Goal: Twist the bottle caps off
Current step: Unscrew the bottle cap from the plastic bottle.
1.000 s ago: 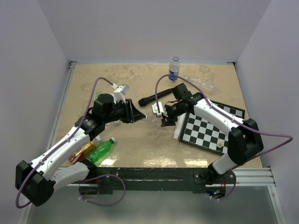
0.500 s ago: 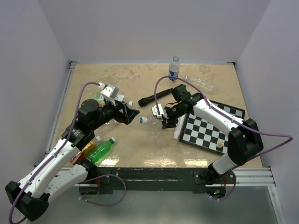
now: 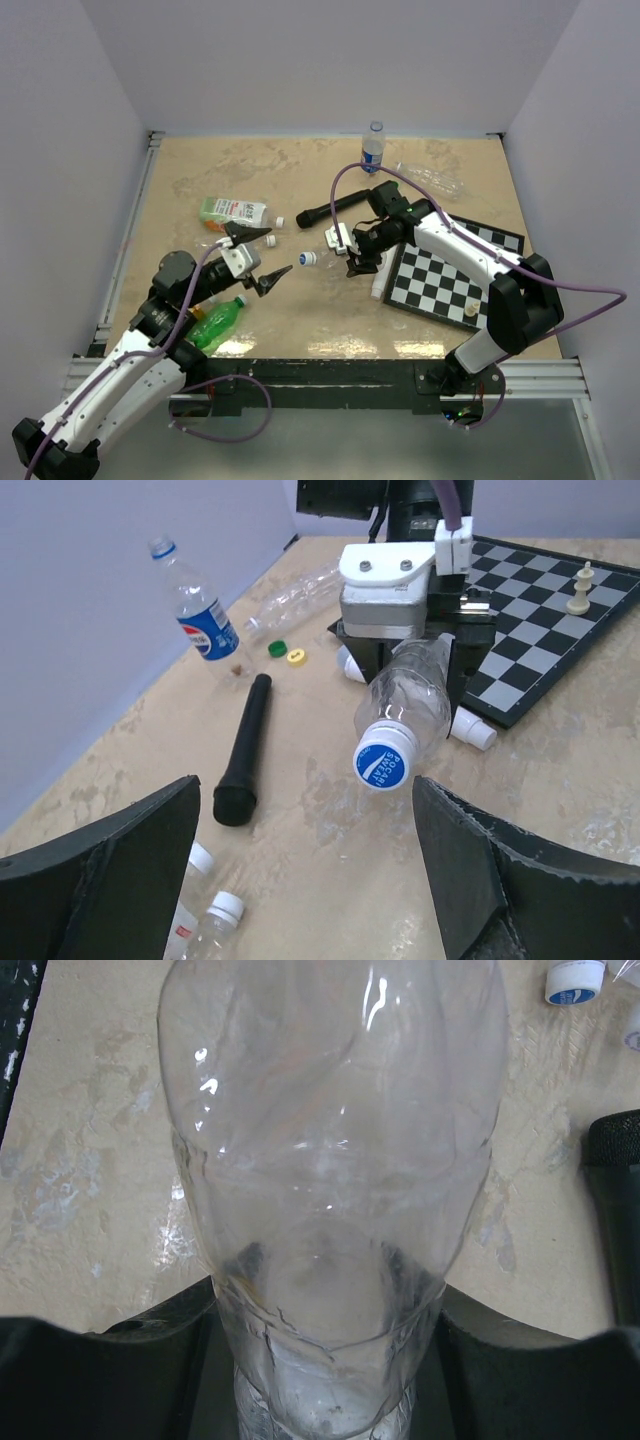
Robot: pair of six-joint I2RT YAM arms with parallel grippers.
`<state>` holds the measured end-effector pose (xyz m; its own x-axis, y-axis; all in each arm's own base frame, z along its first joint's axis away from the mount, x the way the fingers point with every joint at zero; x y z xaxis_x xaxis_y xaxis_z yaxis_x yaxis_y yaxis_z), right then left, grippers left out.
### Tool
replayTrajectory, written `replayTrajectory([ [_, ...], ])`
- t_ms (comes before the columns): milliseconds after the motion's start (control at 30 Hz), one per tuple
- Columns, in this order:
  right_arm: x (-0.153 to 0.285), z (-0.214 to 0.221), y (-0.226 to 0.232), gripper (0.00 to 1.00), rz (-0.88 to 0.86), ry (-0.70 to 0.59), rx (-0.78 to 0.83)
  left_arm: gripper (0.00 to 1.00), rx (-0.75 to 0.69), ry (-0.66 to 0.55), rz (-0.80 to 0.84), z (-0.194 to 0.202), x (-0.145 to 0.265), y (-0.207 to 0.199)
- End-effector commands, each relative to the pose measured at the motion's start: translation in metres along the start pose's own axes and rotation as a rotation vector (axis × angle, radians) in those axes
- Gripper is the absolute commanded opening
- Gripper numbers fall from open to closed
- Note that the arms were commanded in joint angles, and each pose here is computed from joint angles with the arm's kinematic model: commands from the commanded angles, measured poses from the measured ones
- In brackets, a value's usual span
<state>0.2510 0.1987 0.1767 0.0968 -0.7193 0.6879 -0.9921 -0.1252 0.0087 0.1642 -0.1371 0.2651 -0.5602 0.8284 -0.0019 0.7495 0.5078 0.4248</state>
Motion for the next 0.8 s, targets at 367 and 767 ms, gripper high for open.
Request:
replayTrajectory([
  [367, 0.000, -0.007, -0.003, 0.09, -0.009, -0.019, 0.027, 0.91, -0.142, -0.119, 0.085, 0.014, -0.004, -0.014],
  [767, 0.001, -0.008, -0.003, 0.09, -0.009, -0.023, 0.030, 0.90, -0.127, -0.140, 0.152, 0.016, -0.007, -0.022],
])
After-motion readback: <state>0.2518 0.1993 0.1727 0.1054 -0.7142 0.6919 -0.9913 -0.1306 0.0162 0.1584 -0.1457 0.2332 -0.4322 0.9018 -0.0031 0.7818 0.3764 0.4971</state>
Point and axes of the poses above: each gripper's point midway between its finger pads, its own x axis back along the fingers, its own y axis along the line the jaws close on, z = x × y, the point moved 8 cm from there along x, back along the fingers, and after that the axes turned 11 degrees about -x, right-handed, at the moved point
